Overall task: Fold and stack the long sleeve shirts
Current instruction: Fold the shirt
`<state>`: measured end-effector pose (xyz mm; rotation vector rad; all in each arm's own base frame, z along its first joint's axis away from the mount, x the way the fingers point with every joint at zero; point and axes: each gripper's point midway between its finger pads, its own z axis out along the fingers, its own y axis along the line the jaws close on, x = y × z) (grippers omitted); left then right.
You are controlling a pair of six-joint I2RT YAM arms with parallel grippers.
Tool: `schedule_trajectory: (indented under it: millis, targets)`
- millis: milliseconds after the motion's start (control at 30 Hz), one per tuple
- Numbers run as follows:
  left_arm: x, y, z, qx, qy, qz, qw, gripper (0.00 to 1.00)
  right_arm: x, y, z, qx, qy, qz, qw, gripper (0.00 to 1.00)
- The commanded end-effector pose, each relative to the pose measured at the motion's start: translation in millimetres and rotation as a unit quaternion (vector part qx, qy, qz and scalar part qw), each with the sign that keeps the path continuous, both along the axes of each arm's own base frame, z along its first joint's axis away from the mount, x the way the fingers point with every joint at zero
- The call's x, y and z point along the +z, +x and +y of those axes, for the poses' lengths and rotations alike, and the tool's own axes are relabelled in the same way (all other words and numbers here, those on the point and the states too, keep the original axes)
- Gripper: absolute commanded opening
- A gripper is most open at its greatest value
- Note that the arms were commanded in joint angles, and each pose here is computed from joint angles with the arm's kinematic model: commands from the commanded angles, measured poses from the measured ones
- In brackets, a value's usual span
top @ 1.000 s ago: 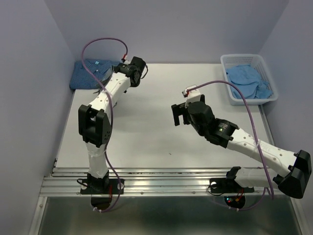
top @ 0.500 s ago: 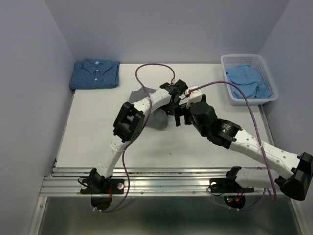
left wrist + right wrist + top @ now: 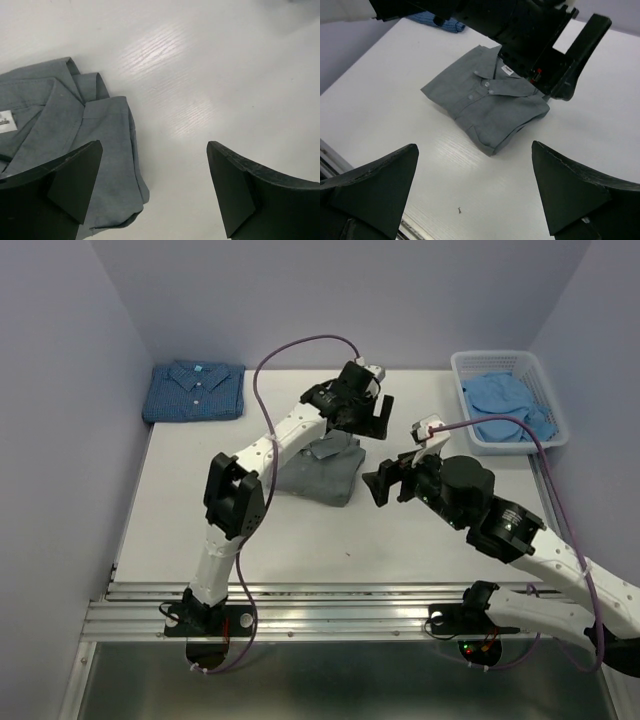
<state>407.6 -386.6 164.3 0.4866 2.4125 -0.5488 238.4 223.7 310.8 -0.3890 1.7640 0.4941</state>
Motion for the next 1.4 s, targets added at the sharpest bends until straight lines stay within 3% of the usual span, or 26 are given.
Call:
schedule_trajectory:
  millis: [0,133,233,400,467,600,700,833,1100,1233,1367]
  targets:
    - [86.3,15.2,27.8,0.021,-0.073,-0.068,0.995,0.99,22.6,-10.8,4.2,0.029,0.043,-0.011,0.999,1.0]
    - [84.0,36.8,96.9,0.085,-0.077,-0.071,0.991,0.99,8.6,-2.8,14.0,0.021,0.038,0.013,0.999,1.0]
    - [55.5,40.5,133.9,0.11,-0.077,-0.053,0.989,0.99,-12.6,18.7,15.8,-0.026,0.015,0.035,0.999,1.0]
    - [3.4,30.4,137.1,0.083,-0.105,-0.007,0.991,0.99,-51.5,68.2,16.7,-0.033,0.018,0.093,0.995,1.0]
    - [-15.7,37.3,150.9,0.102,-0.115,0.017,0.988,0.99,-64.5,74.2,39.7,0.041,0.046,0.119,0.991,1.0]
    - [-60.0,44.4,186.3,0.154,-0.137,0.065,0.976,0.99,-127.5,107.8,82.1,0.105,-0.009,0.167,0.98,1.0]
    - [-81.0,38.2,203.7,0.161,-0.151,0.087,0.971,0.99,-141.7,135.3,98.3,0.125,-0.025,0.167,0.978,1.0]
    - [-107.9,25.7,217.0,0.169,-0.152,0.109,0.968,0.99,-204.8,162.6,112.2,0.126,-0.042,0.225,0.965,1.0]
    - [-108.5,6.7,227.0,0.175,-0.161,0.109,0.965,0.99,-265.2,187.7,109.5,0.13,-0.058,0.27,0.952,1.0]
    - [-67.2,9.3,225.3,0.155,-0.168,0.055,0.972,0.99,-230.7,191.5,109.4,0.15,-0.069,0.22,0.962,1.0]
    - [-27.7,14.1,253.7,0.194,-0.107,-0.028,0.975,0.99,-187.7,180.7,104.0,0.171,-0.074,0.178,0.966,1.0]
